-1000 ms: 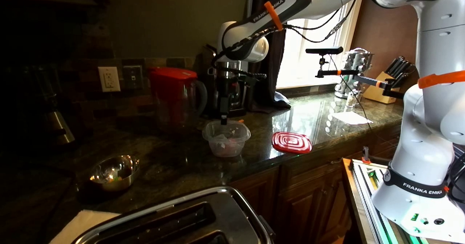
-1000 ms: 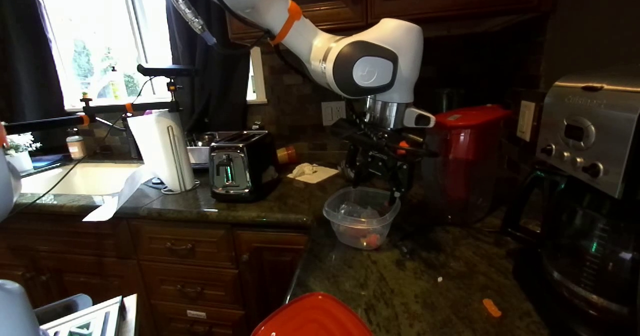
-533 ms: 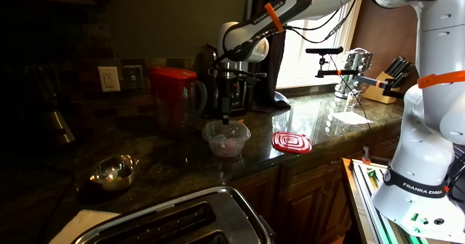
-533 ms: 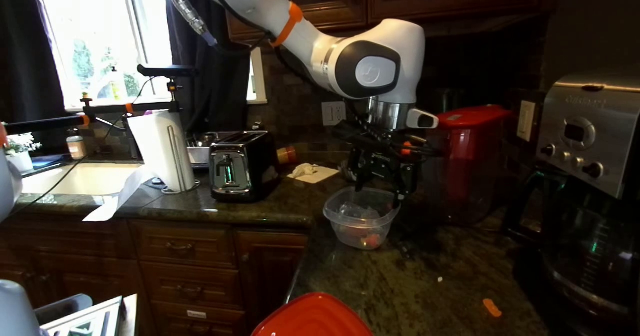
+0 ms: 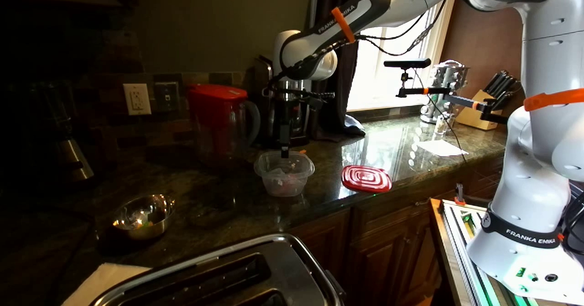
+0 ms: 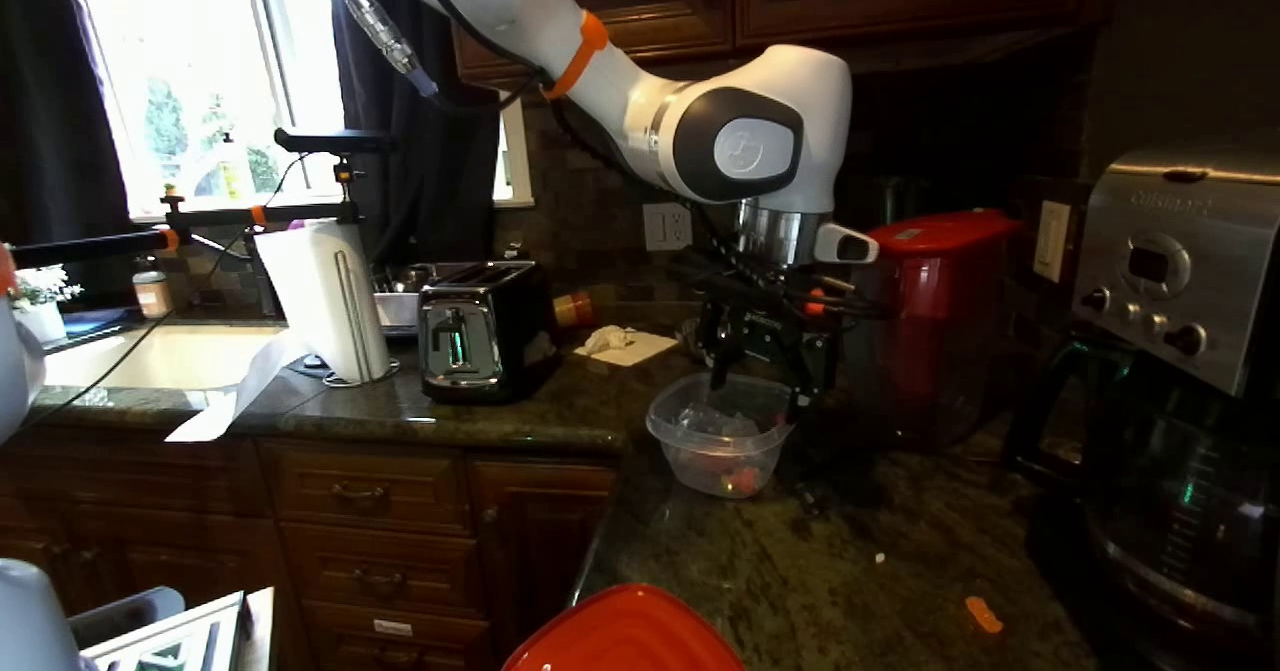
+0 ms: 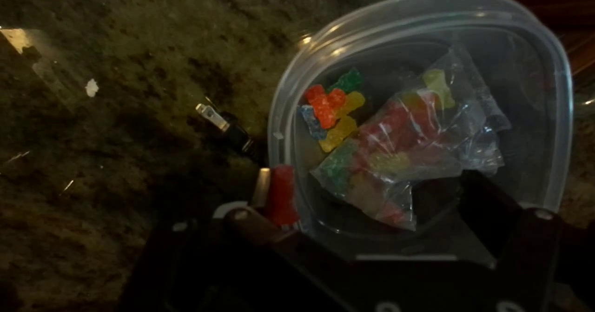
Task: Place the two orange objects from the counter in the clear bowl.
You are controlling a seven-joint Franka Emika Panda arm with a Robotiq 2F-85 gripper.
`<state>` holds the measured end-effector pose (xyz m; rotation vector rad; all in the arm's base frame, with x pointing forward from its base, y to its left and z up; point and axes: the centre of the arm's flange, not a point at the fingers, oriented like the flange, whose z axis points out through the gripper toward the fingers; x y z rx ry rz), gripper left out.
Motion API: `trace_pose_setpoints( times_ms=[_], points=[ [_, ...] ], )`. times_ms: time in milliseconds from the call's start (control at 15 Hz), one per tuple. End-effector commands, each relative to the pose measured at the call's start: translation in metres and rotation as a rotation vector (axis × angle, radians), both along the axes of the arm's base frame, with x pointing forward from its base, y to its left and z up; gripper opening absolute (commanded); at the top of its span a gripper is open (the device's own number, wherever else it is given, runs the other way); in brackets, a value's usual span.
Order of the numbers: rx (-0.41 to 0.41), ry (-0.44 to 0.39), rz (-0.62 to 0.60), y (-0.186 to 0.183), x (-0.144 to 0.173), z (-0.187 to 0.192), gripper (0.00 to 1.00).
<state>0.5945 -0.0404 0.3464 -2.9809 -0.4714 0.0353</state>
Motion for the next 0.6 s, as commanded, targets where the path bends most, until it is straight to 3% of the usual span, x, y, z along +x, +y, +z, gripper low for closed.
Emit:
trace_pose_setpoints(
  times_ms=[0,533],
  points=[
    [-0.011,0.042,-0.007,0.001,-0.001,-0.008,1.0],
    [-0.016,0.075,-0.01,0.004,-0.002,-0.017,1.0]
  ],
)
